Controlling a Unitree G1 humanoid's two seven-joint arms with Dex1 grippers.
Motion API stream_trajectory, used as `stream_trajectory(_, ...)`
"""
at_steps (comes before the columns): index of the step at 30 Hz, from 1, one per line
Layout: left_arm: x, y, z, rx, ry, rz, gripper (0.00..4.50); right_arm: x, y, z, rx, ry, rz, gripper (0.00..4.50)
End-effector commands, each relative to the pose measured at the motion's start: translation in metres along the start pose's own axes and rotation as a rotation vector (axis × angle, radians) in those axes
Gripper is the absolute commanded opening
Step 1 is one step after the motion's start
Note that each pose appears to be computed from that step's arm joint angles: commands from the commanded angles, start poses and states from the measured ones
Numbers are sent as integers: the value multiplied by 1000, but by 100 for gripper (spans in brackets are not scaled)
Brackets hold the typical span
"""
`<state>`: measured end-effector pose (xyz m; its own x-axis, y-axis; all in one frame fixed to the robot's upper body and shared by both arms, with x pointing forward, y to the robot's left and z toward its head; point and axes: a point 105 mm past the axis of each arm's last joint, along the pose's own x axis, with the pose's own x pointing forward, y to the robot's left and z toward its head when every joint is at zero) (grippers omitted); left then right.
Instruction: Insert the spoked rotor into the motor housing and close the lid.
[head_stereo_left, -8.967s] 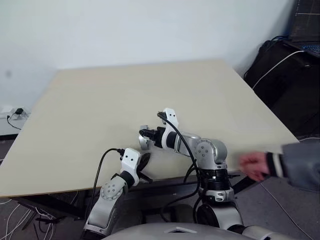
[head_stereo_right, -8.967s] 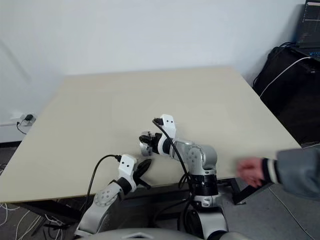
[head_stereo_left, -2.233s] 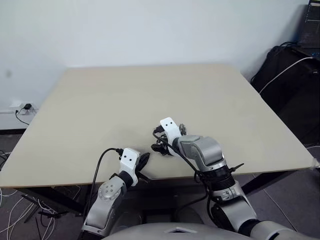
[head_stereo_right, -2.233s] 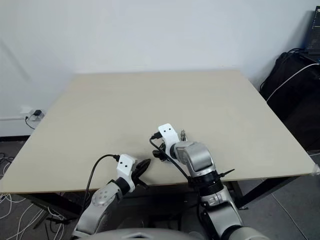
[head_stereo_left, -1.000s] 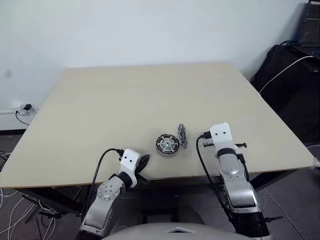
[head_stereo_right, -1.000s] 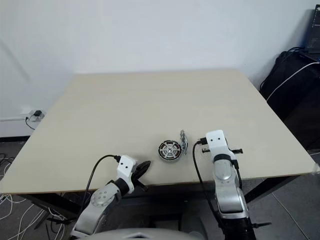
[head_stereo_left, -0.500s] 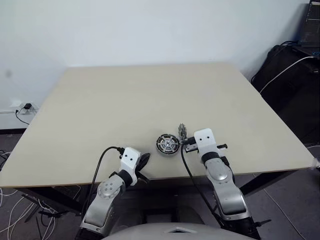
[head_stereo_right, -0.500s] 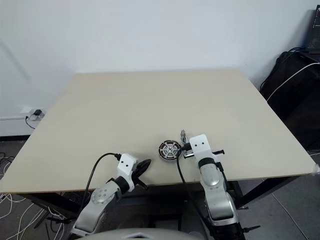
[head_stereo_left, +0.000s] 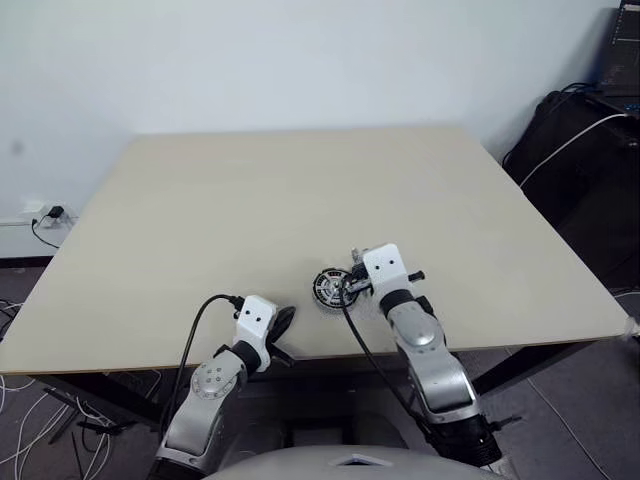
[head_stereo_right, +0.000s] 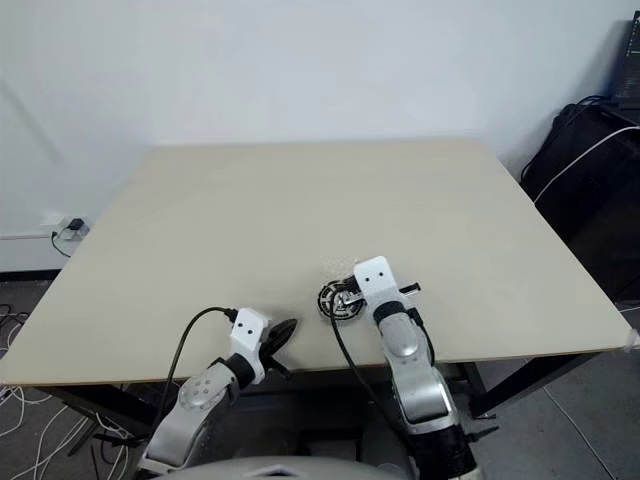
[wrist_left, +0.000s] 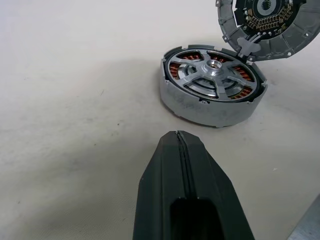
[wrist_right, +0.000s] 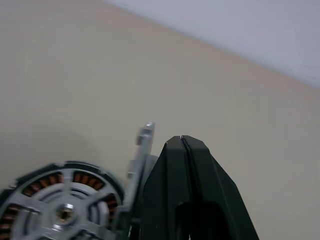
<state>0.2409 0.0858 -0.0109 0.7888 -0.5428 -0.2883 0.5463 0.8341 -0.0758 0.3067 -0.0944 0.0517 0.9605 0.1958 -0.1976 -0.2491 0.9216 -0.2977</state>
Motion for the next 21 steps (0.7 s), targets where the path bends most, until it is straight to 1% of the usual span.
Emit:
stream_trajectory(1, -2, 3, 18, 39, -59, 8, 0, 7, 11, 11, 9, -45, 30, 3)
stream_trajectory(9, -5, 5, 18, 43, -57, 20, 0, 20, 32, 1, 16, -16, 84, 3)
stream_trajectory(13, -5, 5, 18, 43, -57, 24, 0, 22, 38, -6, 23, 6, 103, 3)
stream_trajectory(18, -6, 6, 19, 44, -57, 26, 0, 25, 49, -25, 42, 69, 132, 3)
stream_trajectory(21, -6, 5, 19, 43, -57, 26, 0, 26, 55, -41, 64, 129, 146, 3)
